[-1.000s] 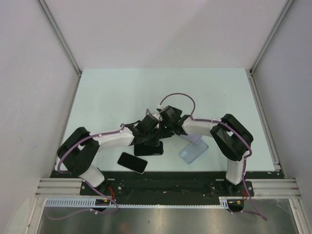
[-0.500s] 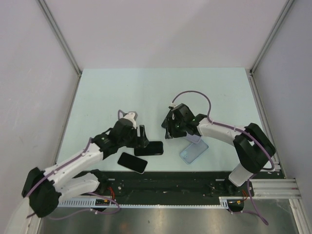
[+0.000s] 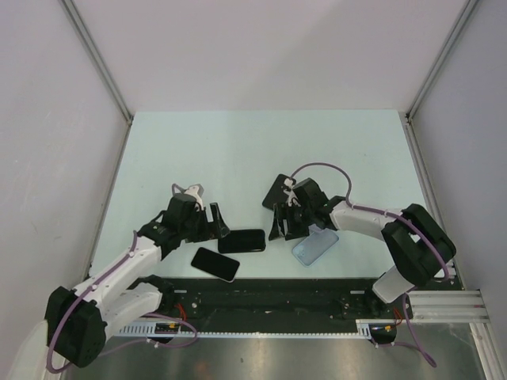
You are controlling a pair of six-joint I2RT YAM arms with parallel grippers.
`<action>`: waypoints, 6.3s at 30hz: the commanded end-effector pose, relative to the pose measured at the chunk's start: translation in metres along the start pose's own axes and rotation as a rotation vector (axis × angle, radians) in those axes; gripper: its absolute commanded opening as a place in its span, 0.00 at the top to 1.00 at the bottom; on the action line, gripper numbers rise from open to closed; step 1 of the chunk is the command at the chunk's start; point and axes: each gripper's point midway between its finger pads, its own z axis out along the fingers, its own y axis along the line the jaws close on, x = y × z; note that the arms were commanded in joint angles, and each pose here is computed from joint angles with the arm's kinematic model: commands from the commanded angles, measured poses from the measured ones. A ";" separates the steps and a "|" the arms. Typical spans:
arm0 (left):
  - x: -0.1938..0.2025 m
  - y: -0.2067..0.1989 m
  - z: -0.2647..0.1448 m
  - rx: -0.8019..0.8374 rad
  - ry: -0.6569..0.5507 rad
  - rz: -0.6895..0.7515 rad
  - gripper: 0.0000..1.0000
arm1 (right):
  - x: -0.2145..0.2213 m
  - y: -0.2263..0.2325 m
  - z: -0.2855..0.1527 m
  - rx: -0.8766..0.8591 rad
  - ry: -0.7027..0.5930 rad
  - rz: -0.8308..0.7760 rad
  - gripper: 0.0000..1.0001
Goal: Put the phone into the phone case
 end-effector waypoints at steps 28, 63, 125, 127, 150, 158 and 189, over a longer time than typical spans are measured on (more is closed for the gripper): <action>-0.004 -0.022 0.044 0.097 0.107 0.025 0.21 | -0.048 0.070 0.070 -0.402 0.097 0.072 0.26; -0.082 -0.032 0.032 0.117 -0.072 0.071 0.18 | -0.158 0.038 0.033 -0.154 -0.119 0.022 0.26; 0.054 -0.143 0.019 0.372 0.152 0.125 0.16 | -0.052 -0.144 -0.087 0.322 -0.314 0.302 0.21; 0.057 -0.151 0.021 0.412 0.170 0.125 0.16 | -0.045 -0.145 -0.092 0.320 -0.335 0.312 0.19; 0.058 -0.143 0.052 0.368 0.137 0.197 0.15 | 0.008 -0.113 -0.059 0.266 -0.237 0.272 0.18; -0.007 -0.142 0.032 0.302 -0.160 0.346 0.00 | -0.089 -0.042 -0.055 0.152 -0.545 0.005 0.00; -0.051 -0.127 -0.015 0.277 -0.403 0.493 0.00 | -0.241 0.108 0.133 -0.384 -0.480 -0.446 0.00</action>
